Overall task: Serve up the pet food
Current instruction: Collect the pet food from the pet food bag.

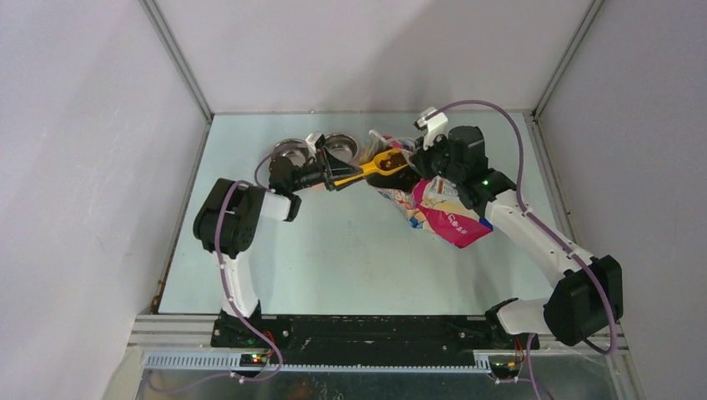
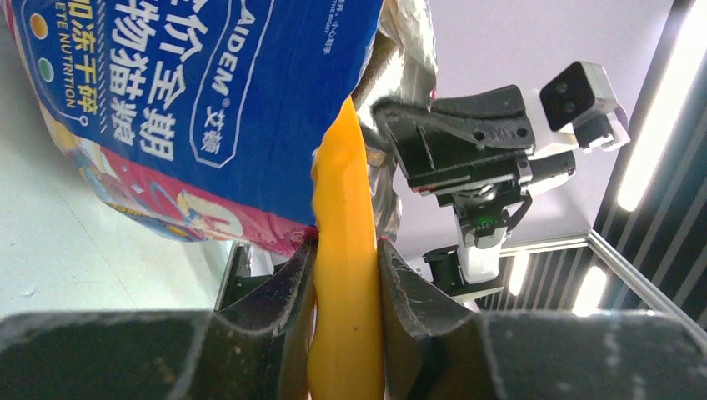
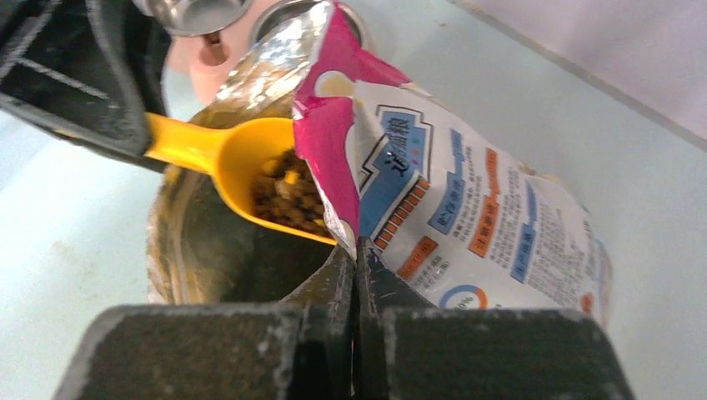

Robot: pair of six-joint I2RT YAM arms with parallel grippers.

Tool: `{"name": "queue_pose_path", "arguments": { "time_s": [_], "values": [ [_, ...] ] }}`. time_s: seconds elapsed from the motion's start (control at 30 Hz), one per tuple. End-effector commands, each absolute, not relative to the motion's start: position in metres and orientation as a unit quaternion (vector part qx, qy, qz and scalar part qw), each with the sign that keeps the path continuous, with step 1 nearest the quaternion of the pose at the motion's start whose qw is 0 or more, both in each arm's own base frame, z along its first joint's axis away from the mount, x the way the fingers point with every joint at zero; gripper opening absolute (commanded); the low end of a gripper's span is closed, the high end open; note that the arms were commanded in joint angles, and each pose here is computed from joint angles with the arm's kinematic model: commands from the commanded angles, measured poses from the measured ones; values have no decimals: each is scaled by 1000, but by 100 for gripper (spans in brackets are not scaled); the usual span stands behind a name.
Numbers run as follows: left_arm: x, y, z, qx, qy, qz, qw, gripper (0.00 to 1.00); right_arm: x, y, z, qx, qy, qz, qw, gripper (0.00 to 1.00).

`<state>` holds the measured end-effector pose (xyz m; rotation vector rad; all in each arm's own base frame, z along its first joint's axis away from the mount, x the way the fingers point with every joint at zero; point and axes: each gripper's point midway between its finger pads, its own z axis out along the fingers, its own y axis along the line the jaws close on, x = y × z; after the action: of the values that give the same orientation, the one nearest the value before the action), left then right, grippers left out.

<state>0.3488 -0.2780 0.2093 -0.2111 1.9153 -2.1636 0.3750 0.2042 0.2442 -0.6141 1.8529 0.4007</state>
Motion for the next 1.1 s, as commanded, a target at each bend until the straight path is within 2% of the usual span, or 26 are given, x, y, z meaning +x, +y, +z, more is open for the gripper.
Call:
{"name": "queue_pose_path", "arguments": {
  "time_s": [0.0,0.13,0.23,0.27,0.3,0.33,0.47,0.5,0.53,0.57,0.6,0.63,0.67,0.7,0.9,1.07],
  "values": [
    [332,-296,232,8,629,-767,130,0,370,226,216,-292,789,192,505,0],
    [333,-305,215,6,650,-750,124,0,383,213,225,-257,802,193,503,0],
    [343,-307,183,-28,702,-705,97,0,387,196,229,-239,808,188,505,0],
    [345,-306,180,-6,712,-691,126,0,387,194,232,-237,807,190,507,0],
    [345,-304,166,-30,735,-670,104,0,386,189,237,-234,804,189,513,0],
    [346,-302,166,-11,741,-660,127,0,385,189,241,-234,802,191,516,0],
    [343,-298,152,-24,773,-624,112,0,379,186,258,-248,786,180,537,0],
    [349,-298,153,-6,780,-612,131,0,378,187,262,-252,782,172,543,0],
    [345,-296,143,-20,798,-593,109,0,377,187,265,-254,780,169,546,0],
    [354,-296,148,0,804,-580,133,0,376,186,269,-258,776,163,552,0],
    [348,-292,138,-14,822,-559,108,0,375,186,271,-258,774,162,555,0],
    [358,-291,142,5,829,-543,133,0,374,187,272,-260,773,160,556,0],
    [353,-287,135,-8,845,-523,109,0,373,187,274,-260,772,159,558,0],
    [364,-287,141,6,851,-509,132,0,372,187,274,-262,771,159,558,0],
    [369,-291,134,16,890,-442,107,0,366,201,268,-277,772,170,546,0],
    [351,-309,110,32,913,-403,55,0,356,227,252,-304,774,186,523,0]
  ]
}}
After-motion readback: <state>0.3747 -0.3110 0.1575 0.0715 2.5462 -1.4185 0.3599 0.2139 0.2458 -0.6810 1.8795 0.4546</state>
